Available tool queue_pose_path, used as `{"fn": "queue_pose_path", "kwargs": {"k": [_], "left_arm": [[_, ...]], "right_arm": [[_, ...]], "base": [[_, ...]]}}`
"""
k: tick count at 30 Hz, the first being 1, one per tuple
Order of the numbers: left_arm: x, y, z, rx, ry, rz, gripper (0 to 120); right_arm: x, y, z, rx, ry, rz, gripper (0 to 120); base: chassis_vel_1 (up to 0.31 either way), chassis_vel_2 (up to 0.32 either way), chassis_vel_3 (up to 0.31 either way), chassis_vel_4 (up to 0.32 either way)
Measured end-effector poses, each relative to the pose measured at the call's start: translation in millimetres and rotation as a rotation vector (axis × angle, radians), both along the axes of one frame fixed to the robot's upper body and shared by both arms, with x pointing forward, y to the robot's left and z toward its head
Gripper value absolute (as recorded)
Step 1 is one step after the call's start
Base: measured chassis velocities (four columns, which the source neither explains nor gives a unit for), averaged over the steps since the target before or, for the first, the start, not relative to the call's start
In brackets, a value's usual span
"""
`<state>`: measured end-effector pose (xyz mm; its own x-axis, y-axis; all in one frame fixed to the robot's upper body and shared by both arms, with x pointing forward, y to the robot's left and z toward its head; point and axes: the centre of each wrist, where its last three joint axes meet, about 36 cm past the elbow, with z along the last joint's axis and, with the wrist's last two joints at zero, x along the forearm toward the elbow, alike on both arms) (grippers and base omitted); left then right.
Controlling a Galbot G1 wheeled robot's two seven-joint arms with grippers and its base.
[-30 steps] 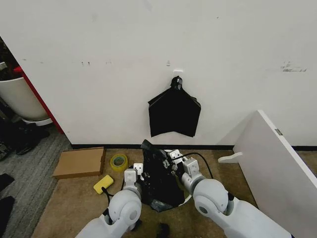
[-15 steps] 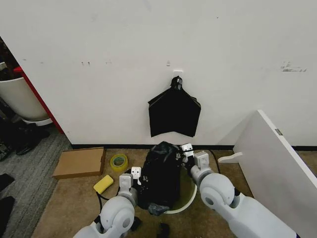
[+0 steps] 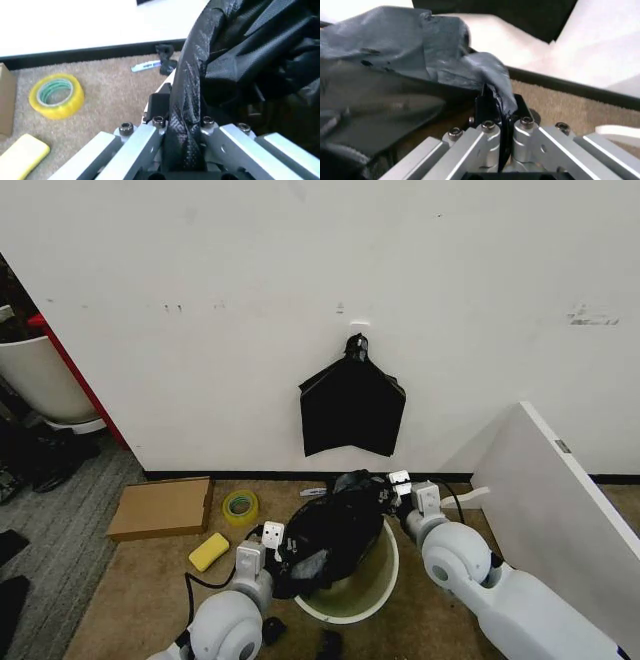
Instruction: Place the garbage bag over the trash bin.
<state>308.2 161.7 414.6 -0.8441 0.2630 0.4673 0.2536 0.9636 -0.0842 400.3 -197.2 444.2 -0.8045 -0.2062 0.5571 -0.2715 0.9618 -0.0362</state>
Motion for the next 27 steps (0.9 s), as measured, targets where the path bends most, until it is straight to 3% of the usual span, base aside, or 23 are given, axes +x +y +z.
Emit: {"fn": "queue_pose_path", "kwargs": {"k": [7, 16, 19, 25, 27], "left_arm": [[3, 6, 1, -0.008, -0.007, 0.032, 1], [3, 7, -4, -0.003, 0.025, 0.060, 1], [4, 7, -4, -0.004, 0.031, 0.063, 1], [0, 9, -3, -0.007, 0.046, 0.087, 1], [-1, 10, -3, -0.008, 0.049, 0.094, 1]], "right_arm": [[-2, -14, 17, 0.114, 0.072, -0.032, 0], [-18, -41, 39, 0.224, 0.010, -0.088, 34], [-26, -46, 47, 0.249, 0.011, -0.087, 41], [-42, -54, 66, 0.376, 0.107, -0.020, 68], [-43, -53, 69, 0.408, 0.119, 0.003, 71]], "base": [[0.000, 0.000, 0.000, 0.000], [0.000, 0.000, 0.000, 0.000], [0.000, 0.000, 0.000, 0.000], [0.000, 0.000, 0.000, 0.000], [0.000, 0.000, 0.000, 0.000]]}}
